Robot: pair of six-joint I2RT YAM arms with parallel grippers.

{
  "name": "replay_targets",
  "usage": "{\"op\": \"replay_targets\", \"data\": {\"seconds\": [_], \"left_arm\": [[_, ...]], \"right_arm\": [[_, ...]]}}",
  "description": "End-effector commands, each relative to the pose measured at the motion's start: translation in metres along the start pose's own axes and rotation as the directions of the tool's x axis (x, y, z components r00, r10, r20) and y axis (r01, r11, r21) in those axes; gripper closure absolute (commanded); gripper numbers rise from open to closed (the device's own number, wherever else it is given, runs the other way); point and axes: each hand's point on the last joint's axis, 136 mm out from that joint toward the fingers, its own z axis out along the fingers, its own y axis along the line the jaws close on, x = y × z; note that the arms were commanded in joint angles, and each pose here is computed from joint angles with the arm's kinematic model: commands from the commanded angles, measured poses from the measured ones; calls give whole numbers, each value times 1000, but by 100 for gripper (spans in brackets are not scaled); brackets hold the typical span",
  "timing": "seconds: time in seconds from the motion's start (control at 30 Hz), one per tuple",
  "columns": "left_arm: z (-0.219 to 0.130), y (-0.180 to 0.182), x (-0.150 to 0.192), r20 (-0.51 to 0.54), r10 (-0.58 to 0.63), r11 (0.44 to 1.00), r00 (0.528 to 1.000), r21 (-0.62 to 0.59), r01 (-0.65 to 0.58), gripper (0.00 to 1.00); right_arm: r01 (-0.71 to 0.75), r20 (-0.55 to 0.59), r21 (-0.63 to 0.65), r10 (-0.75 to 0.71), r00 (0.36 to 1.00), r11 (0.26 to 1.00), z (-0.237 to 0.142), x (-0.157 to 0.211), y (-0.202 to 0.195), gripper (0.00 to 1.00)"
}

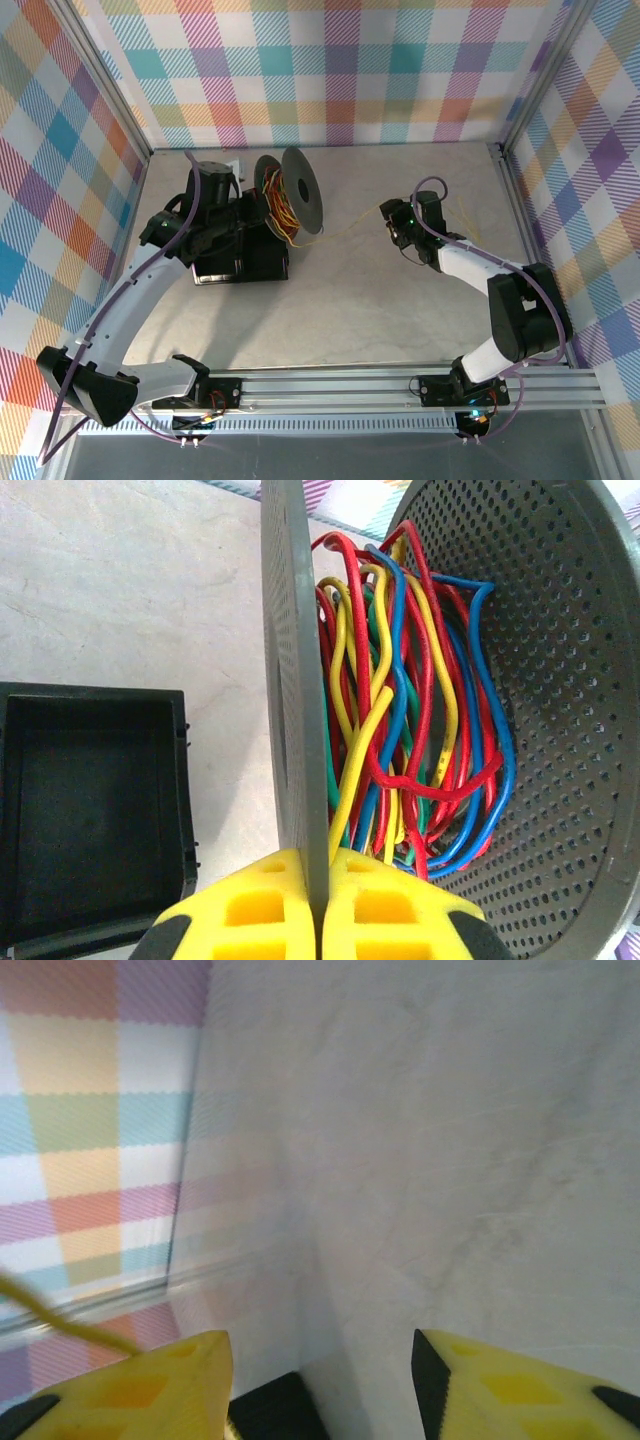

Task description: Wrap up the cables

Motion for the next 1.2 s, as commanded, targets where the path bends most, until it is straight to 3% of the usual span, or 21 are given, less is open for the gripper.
{"op": "replay_targets", "data": {"seconds": [0.0, 0.27, 0.7, 1.17], "left_arm": [[-20, -27, -36, 152, -18, 995, 988, 98, 3, 100], [-17, -32, -51, 186, -42, 995, 982, 100, 24, 100], [-22, -35, -39, 148, -38, 991, 988, 132, 19, 100], [-25, -35, -32, 132, -39, 988, 991, 151, 18, 100]], "right_arm": [[70, -92, -142, -83, 992, 987, -7, 20, 30, 44], [161, -150, -213, -195, 969, 964, -14, 56, 33, 38], [206, -28, -80, -209, 977, 975, -3, 25, 26, 47], [177, -24, -26, -178, 984, 984, 14, 13, 12, 51]]}}
